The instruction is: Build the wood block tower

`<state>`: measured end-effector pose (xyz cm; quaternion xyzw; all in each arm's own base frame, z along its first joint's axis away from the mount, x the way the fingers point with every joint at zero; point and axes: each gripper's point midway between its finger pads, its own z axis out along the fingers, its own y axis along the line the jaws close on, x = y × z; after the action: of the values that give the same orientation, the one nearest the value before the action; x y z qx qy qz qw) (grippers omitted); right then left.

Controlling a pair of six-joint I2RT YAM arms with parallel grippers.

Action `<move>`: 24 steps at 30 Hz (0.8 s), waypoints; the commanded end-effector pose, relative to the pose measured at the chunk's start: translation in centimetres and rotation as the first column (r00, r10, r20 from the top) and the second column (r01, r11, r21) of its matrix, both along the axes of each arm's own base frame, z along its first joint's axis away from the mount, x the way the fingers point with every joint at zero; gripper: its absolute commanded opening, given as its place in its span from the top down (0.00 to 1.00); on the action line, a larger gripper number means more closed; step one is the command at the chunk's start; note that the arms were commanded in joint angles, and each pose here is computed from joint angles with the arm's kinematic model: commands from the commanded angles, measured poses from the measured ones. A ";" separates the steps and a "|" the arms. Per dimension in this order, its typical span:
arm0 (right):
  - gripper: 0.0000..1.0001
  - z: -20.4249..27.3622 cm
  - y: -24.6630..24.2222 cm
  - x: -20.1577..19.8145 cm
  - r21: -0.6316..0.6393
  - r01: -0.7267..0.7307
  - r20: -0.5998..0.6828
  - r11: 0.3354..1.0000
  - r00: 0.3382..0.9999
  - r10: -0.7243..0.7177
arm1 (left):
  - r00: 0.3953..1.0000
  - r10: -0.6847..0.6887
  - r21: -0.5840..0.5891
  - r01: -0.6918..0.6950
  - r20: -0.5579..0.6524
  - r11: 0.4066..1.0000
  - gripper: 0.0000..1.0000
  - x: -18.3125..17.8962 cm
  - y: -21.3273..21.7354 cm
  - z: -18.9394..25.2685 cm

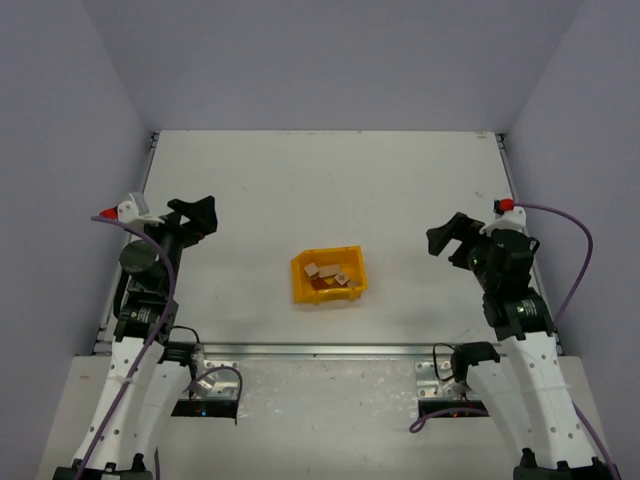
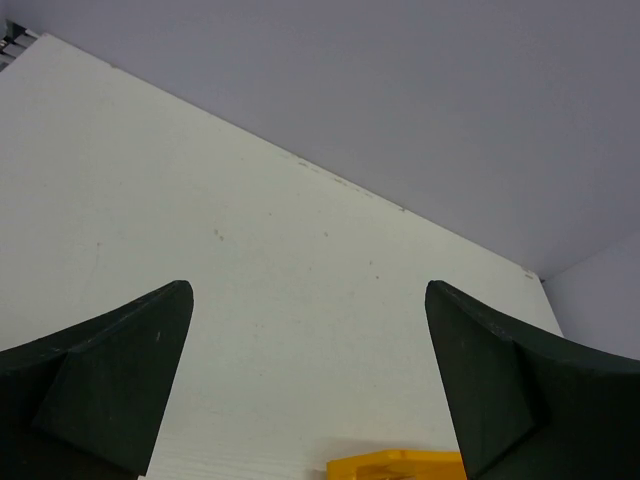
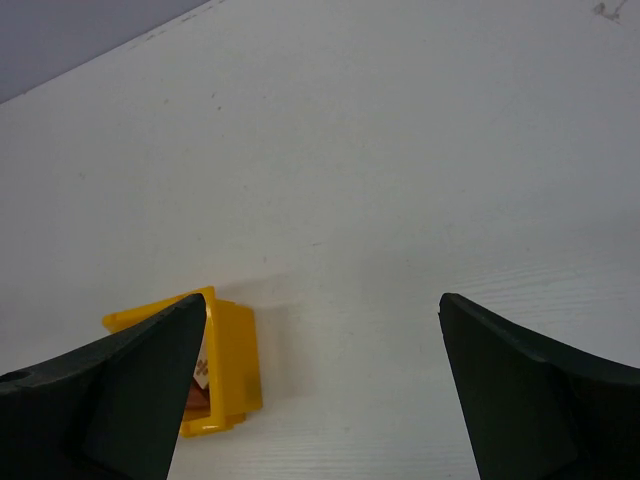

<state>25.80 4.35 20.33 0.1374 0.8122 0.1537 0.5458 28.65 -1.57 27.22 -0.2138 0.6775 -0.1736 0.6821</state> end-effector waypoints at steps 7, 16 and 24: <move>0.01 1.9 3.1 0.0 -0.001 -0.205 0.088 0.979 0.975 0.204 | 0.998 -0.001 -0.011 0.001 0.062 1.000 0.00 0.0 0.0 2.6; 0.01 -2.0 10.9 -2.4 0.239 -0.555 -0.144 0.796 0.791 0.595 | 0.996 0.058 -0.050 -0.061 -0.071 0.997 0.00 1.0 0.8 -0.5; 0.02 -7.8 14.6 -3.3 0.183 -0.574 -0.375 0.798 0.710 0.596 | 0.987 0.062 -0.067 -0.072 -0.148 0.995 0.00 1.7 0.8 -2.7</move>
<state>21.02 18.89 12.50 -0.0957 0.9029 0.3300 0.2583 30.05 -0.93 23.56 -0.2638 0.7180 -0.1548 0.6252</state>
